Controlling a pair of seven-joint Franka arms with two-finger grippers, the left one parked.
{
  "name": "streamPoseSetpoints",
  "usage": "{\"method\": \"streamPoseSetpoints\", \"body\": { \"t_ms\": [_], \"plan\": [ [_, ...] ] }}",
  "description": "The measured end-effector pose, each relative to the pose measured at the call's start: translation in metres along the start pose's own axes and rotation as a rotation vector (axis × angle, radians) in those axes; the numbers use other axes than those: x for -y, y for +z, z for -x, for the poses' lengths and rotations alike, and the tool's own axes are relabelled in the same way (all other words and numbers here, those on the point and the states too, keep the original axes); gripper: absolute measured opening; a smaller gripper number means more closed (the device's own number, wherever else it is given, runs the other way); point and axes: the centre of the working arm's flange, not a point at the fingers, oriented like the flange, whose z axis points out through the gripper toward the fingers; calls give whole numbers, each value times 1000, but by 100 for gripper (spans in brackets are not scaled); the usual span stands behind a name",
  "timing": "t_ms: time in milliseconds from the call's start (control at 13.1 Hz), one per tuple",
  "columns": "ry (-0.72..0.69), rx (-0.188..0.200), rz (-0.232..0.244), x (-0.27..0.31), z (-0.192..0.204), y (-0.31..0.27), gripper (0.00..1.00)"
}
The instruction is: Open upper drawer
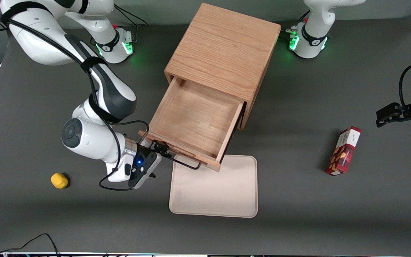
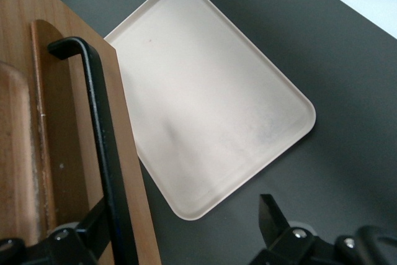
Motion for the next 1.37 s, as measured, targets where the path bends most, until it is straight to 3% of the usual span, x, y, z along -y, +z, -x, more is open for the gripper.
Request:
{"method": "streamPoseSetpoints", "body": {
  "t_ms": [381, 686, 838, 990, 1219, 1371],
  "plan": [
    [69, 8, -32, 6, -5, -8, 100],
    [145, 66, -64, 24, -20, -60, 100],
    [202, 100, -57, 27, -22, -108, 100],
    [291, 119, -1, 38, -17, -179, 100],
    [418, 139, 194, 34, 37, -304, 100],
    [524, 130, 290, 14, 84, -352, 100]
  ]
}}
